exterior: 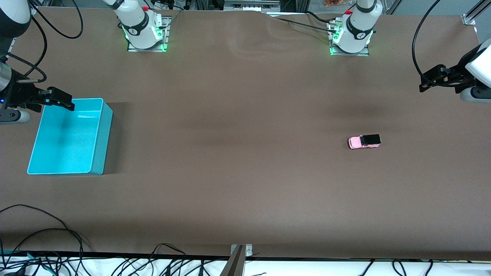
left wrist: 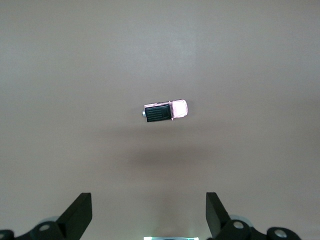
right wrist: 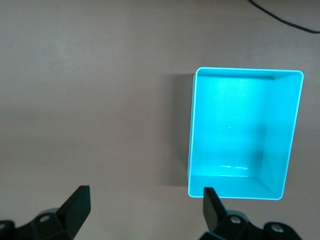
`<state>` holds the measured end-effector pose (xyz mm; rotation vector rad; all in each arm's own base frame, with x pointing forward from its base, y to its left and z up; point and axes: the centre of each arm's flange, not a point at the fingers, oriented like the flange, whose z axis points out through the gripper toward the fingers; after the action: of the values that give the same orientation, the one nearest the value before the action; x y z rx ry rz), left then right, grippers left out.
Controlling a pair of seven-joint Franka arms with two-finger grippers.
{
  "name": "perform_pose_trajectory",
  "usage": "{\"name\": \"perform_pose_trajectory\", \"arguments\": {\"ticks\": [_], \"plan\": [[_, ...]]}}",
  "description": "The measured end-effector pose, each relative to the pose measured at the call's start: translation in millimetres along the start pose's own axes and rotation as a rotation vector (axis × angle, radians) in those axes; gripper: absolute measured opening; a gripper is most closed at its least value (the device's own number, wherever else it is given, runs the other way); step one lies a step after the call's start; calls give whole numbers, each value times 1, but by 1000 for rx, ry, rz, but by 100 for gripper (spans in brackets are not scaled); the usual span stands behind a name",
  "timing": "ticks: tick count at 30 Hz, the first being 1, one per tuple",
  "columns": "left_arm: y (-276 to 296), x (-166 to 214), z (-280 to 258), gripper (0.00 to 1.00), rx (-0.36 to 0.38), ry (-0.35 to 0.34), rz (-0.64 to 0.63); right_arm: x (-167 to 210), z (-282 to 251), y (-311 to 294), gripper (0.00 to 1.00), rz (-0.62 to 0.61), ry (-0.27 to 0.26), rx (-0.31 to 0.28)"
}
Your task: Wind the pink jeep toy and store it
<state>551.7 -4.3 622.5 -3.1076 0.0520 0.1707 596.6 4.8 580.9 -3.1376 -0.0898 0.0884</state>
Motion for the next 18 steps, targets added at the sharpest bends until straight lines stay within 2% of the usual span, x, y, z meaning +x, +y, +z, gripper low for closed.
{"name": "perform_pose_trajectory", "arguments": {"ticks": [18], "plan": [[0,0,0,100,0,0,0,-1,1,2,100,9,-10,-7]]}}
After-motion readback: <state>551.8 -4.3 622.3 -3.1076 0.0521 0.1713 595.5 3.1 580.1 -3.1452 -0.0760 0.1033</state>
